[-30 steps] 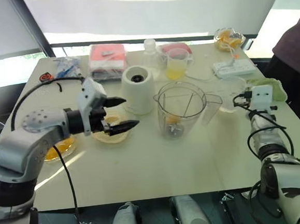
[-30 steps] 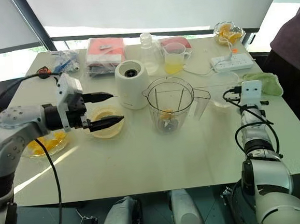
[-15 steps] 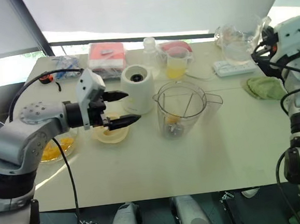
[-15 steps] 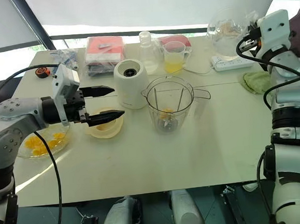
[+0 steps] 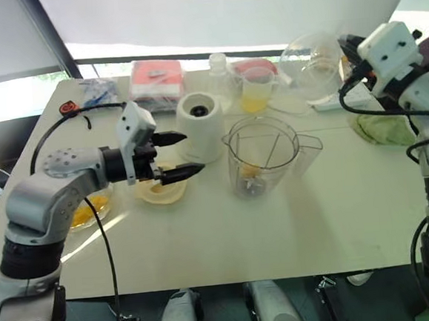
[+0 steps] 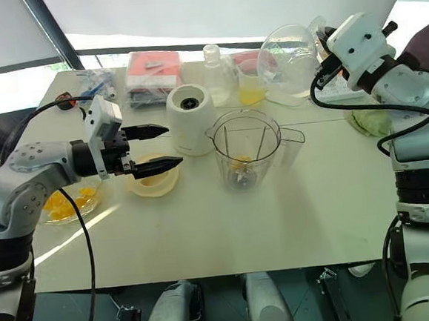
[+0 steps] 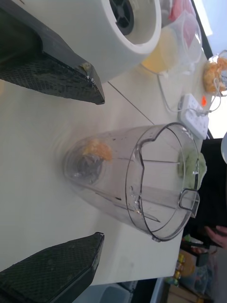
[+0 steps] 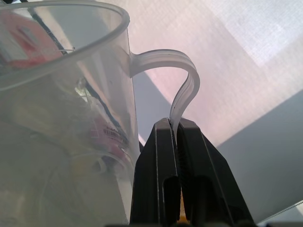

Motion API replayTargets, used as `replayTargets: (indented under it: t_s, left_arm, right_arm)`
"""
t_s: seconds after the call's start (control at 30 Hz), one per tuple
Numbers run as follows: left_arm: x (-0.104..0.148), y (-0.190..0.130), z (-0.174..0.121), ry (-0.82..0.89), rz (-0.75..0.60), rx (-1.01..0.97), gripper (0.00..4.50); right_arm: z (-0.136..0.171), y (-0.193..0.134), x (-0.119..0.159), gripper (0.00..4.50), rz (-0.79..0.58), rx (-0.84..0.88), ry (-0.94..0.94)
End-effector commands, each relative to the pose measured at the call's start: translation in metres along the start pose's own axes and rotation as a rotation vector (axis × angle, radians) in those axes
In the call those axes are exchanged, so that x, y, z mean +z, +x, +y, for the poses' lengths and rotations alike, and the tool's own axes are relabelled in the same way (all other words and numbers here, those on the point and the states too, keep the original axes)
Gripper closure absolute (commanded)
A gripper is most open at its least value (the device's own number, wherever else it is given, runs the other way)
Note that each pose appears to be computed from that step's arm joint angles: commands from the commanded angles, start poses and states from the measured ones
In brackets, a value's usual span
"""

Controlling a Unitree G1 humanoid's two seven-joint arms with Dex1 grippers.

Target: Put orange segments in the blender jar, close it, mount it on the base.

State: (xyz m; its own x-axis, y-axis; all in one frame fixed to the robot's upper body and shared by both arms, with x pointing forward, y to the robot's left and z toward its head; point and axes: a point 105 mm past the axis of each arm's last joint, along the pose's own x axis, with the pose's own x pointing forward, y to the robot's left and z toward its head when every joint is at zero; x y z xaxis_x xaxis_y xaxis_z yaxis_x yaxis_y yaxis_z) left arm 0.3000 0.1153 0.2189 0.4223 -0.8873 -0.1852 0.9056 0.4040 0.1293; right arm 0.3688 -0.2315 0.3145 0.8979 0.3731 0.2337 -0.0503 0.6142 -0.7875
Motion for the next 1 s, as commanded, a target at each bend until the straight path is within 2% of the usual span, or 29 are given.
replayTargets:
  t_s: [0.03, 0.53, 1.0]
  left_arm:
    - [0.012, 0.000, 0.000, 0.055, -0.031, -0.003, 0.00]
    - [0.011, 0.004, 0.001, 0.058, -0.034, -0.015, 0.00]
    - [0.011, 0.010, 0.002, 0.067, -0.042, -0.030, 0.00]
  right_arm:
    - [-0.011, -0.007, 0.024, 4.44, -0.054, -0.027, -0.065]
    - [0.009, -0.014, 0.036, 4.44, -0.102, 0.067, -0.283]
    - [0.012, -0.015, 0.050, 4.44, -0.165, 0.064, -0.488]
